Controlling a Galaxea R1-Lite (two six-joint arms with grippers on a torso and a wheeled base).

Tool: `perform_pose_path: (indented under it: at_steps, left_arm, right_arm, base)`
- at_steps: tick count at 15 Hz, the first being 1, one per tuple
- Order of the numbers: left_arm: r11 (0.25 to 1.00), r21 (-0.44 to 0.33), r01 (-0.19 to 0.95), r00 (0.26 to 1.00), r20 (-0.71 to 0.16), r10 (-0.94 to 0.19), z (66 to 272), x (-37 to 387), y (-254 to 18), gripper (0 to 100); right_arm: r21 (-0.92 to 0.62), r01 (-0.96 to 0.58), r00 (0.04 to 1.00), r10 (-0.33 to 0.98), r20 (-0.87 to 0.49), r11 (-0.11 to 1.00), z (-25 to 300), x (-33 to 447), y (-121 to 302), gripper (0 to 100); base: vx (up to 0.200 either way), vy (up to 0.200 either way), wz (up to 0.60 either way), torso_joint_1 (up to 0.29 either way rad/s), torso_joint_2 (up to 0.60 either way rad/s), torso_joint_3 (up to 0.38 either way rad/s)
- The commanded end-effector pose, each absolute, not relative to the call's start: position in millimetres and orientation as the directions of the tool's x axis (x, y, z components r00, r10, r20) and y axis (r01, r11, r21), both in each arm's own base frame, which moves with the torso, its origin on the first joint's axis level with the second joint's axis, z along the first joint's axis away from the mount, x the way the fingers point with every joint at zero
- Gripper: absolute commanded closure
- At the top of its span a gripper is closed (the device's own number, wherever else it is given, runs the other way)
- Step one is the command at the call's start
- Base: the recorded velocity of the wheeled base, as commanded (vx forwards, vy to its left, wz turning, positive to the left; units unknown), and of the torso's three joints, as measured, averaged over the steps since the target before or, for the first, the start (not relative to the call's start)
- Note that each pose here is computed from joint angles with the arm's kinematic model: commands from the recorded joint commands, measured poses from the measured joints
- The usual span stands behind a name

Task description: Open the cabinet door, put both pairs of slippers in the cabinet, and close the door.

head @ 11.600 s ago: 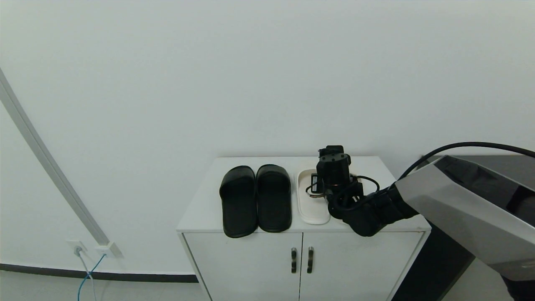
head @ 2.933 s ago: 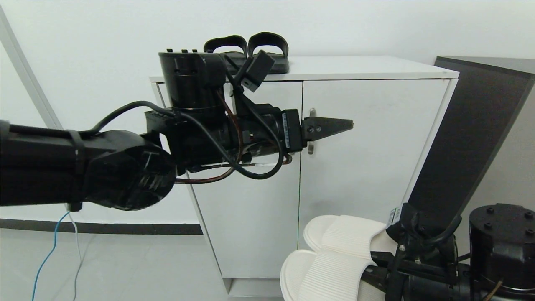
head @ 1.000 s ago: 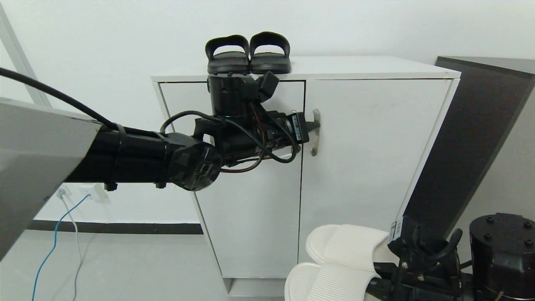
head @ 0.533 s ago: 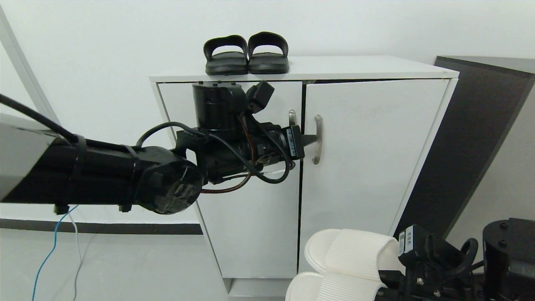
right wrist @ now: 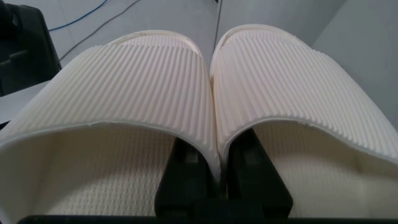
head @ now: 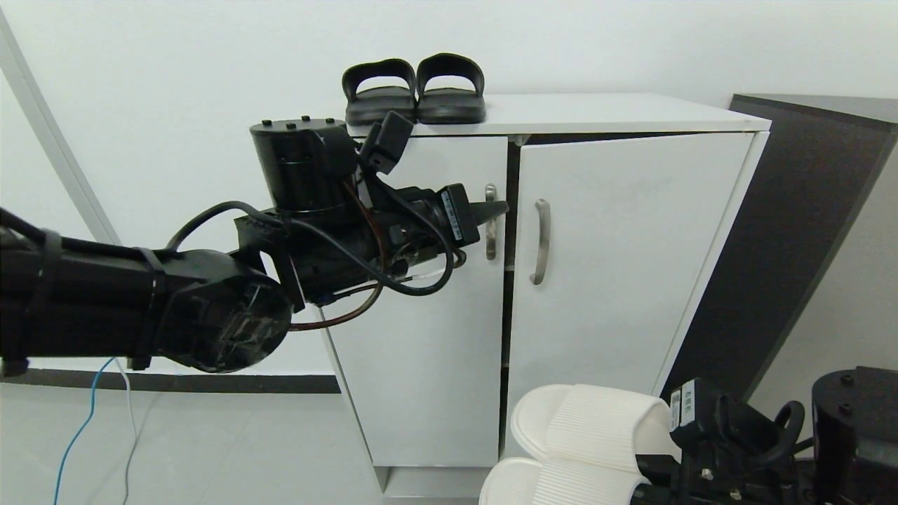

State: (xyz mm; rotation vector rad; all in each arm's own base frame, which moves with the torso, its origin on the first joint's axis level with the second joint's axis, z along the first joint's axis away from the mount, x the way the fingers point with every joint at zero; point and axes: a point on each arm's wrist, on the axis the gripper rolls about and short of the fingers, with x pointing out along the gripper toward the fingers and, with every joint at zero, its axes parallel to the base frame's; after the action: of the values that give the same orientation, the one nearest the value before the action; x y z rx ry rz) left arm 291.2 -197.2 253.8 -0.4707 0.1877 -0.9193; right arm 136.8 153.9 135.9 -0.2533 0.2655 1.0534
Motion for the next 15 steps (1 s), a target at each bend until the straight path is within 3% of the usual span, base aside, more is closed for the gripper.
perform_pose_path:
  at_steps: [1, 6, 11, 15]
  left_arm:
    - [0.527, -0.475, 0.705, 0.611, 0.029, -0.791, 245.5, 305.1, -196.1, 100]
    - [0.517, -0.466, 0.718, 0.609, 0.062, -0.791, 238.7, 336.6, -215.4, 100]
    - [0.502, -0.466, 0.729, 0.593, 0.062, -0.803, 236.8, 335.9, -225.1, 100]
    - [0.478, -0.470, 0.742, 0.562, 0.049, -0.826, 234.0, 318.6, -236.2, 100]
  right_arm:
    - [-0.080, -0.881, 0.465, 0.822, -0.331, 0.466, 136.6, 135.3, 154.6, 100]
    - [-0.077, -0.891, 0.444, 0.829, -0.340, 0.447, 134.2, 130.3, 155.6, 100]
    - [-0.076, -0.894, 0.438, 0.830, -0.345, 0.441, 133.4, 128.3, 155.6, 100]
    - [-0.076, -0.894, 0.438, 0.830, -0.345, 0.441, 133.4, 128.3, 155.6, 100]
  base:
    - [0.000, 0.000, 0.00, 0.000, 0.00, 0.000]
    - [0.000, 0.000, 0.00, 0.000, 0.00, 0.000]
    - [0.000, 0.000, 0.00, 0.000, 0.00, 0.000]
    - [-0.200, 0.000, 0.00, 0.002, 0.00, 0.002]
